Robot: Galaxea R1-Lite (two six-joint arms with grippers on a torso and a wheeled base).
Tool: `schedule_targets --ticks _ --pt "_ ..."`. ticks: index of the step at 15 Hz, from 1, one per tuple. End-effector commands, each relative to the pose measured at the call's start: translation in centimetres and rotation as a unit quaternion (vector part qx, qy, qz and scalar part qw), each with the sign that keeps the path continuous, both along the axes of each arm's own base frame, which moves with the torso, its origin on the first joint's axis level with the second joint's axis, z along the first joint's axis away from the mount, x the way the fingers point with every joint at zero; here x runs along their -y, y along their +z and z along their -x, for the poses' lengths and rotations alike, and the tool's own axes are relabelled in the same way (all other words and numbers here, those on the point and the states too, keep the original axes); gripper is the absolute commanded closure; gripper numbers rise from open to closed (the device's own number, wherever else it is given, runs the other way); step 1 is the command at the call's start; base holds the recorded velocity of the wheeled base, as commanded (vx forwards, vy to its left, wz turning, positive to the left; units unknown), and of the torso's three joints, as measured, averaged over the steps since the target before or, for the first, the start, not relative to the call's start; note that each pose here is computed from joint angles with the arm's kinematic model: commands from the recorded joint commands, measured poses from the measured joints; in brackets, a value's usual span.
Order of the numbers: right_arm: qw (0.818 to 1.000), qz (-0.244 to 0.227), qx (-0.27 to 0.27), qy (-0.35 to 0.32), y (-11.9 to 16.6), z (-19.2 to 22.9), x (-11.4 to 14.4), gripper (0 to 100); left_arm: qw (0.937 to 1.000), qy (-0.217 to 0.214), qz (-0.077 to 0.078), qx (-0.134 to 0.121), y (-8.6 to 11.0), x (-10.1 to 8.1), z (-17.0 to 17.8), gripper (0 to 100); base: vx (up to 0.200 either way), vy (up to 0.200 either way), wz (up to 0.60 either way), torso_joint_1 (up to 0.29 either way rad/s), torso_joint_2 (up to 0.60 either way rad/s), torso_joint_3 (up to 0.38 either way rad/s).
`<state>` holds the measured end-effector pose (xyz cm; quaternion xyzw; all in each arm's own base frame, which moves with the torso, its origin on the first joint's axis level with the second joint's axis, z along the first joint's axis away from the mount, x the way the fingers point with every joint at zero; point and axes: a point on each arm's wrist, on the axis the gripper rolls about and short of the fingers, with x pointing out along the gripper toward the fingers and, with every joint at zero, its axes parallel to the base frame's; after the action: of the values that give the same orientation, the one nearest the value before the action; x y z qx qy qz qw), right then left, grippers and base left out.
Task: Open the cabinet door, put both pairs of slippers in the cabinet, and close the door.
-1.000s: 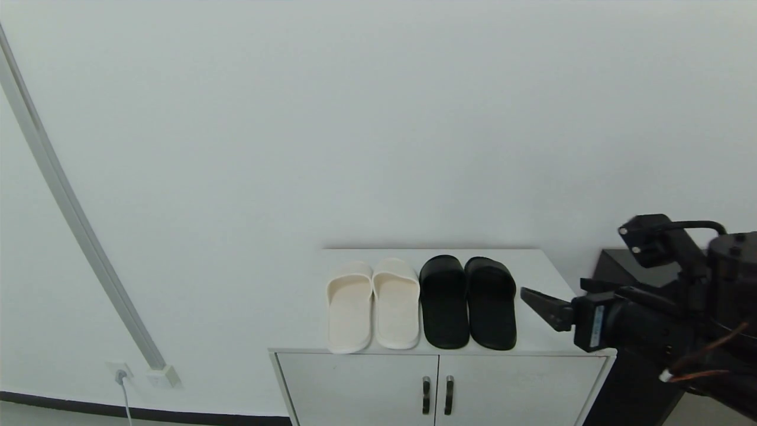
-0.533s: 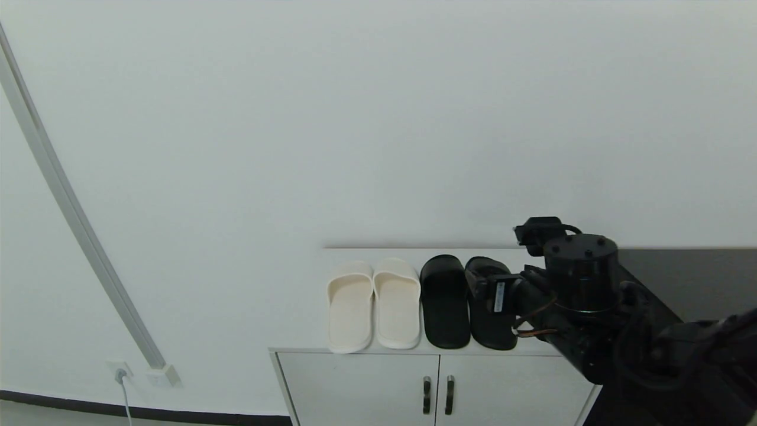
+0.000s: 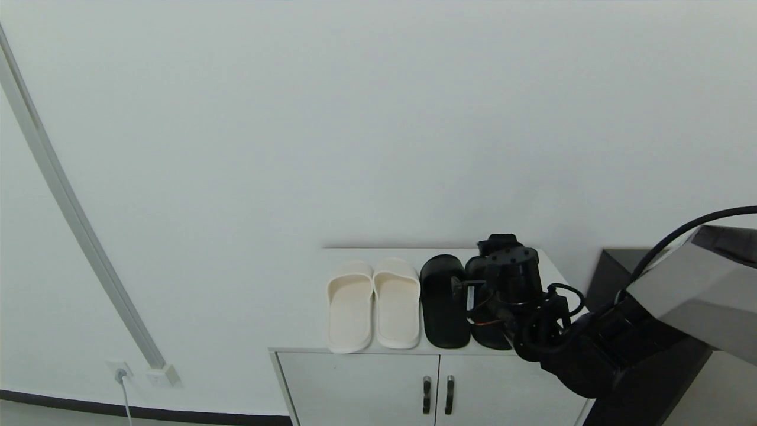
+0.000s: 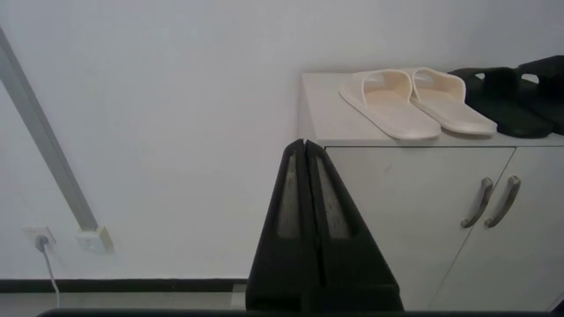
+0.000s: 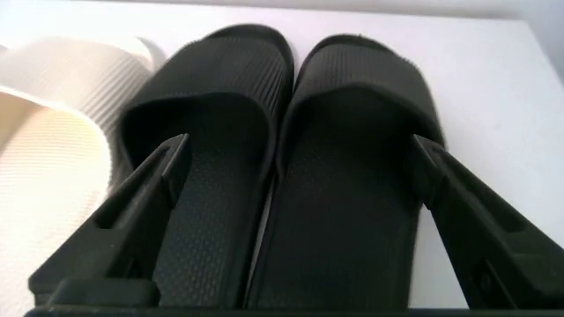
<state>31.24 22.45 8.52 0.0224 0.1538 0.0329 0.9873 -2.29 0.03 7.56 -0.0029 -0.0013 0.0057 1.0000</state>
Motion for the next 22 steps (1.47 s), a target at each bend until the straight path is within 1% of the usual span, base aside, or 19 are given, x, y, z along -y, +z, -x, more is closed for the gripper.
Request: schedule_targets --ticks 1,3,7,13,17,18,22 --pt "1.0 -0.001 -0.011 0.0 -1.4 -0.9 -0.5 0 1.0 0.0 0.0 -0.001 0.0 0.0 0.0 100 0.0 0.0 0.0 0.0 0.0 0.0" --pt "1.0 -0.009 -0.008 -0.004 -1.9 -1.9 -0.9 0 1.0 0.0 0.0 -0.001 0.0 0.0 0.0 100 0.0 0.0 0.0 0.0 0.0 0.0" --pt "1.0 -0.002 -0.017 -0.008 -3.2 -3.5 -1.7 0 1.0 0.0 0.0 -0.001 0.0 0.0 0.0 100 0.0 0.0 0.0 0.0 0.0 0.0" --pt "0.999 0.001 -0.019 -0.025 -3.6 -6.1 -1.6 0 1.0 0.0 0.001 0.0 0.0 0.0 0.0 100 0.0 0.0 0.0 0.0 0.0 0.0" --pt "1.0 0.002 -0.018 -0.024 -4.2 -6.7 -2.0 0 1.0 0.0 0.001 0.0 0.0 0.0 0.0 100 0.0 0.0 0.0 0.0 0.0 0.0" --pt "1.0 0.002 -0.017 -0.024 -4.2 -6.8 -2.1 100 1.0 0.0 0.001 0.0 0.0 0.0 0.0 100 0.0 0.0 0.0 0.0 0.0 0.0" --pt "1.0 0.002 -0.018 -0.024 -4.3 -6.7 -2.0 100 1.0 0.0 0.001 0.0 0.0 0.0 0.0 100 0.0 0.0 0.0 0.0 0.0 0.0"
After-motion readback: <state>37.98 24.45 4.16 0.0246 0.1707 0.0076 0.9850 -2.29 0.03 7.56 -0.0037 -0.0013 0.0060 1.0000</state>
